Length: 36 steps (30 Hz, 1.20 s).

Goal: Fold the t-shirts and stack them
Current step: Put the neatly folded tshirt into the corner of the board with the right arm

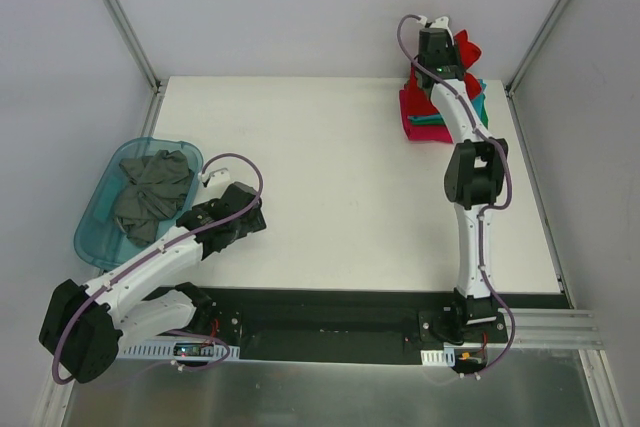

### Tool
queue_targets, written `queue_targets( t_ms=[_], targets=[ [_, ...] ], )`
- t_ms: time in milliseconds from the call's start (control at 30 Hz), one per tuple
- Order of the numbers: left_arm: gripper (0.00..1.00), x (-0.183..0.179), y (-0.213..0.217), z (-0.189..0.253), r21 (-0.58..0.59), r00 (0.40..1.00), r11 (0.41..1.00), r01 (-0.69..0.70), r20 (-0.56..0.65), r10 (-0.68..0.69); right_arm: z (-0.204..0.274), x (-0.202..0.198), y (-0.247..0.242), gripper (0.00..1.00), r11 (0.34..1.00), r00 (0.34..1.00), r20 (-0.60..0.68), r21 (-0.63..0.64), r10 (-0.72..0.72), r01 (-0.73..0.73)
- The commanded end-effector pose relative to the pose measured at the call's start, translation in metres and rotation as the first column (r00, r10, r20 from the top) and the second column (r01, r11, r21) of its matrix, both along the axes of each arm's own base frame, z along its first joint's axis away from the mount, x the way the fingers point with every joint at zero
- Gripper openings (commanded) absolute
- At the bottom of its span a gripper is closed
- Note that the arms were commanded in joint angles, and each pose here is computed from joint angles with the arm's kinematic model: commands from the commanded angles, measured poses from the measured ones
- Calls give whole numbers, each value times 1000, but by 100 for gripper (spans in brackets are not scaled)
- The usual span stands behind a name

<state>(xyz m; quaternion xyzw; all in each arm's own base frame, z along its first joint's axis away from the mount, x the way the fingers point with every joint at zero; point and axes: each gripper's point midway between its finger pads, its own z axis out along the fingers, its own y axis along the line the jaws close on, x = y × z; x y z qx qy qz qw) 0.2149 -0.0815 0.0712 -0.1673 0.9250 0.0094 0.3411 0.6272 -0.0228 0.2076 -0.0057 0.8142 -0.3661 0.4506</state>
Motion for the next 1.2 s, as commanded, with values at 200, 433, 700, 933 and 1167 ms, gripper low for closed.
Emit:
queue_targets(
  t_ms=[200, 433, 700, 933, 1167],
  targets=[
    [99, 7, 4, 8, 15, 999, 1000, -24, 22, 23, 19, -3, -29, 91, 995, 993, 75, 61, -87, 82],
    [99, 6, 3, 10, 1, 999, 1000, -20, 27, 20, 59, -19, -16, 96, 985, 990, 138, 171, 9, -33],
    [99, 4, -1, 20, -45, 998, 999, 0, 65, 3, 70, -70, 30, 96, 860, 975, 192, 473, 114, -194],
    [99, 1, -10, 36, -111, 992, 992, 65, 110, -53, 86, -144, 55, 96, 737, 955, 234, 611, 181, -289],
    [99, -4, -20, 53, -195, 983, 974, 114, 165, -82, 45, -254, 73, 96, 582, 944, 273, 743, 187, -330]
  ],
)
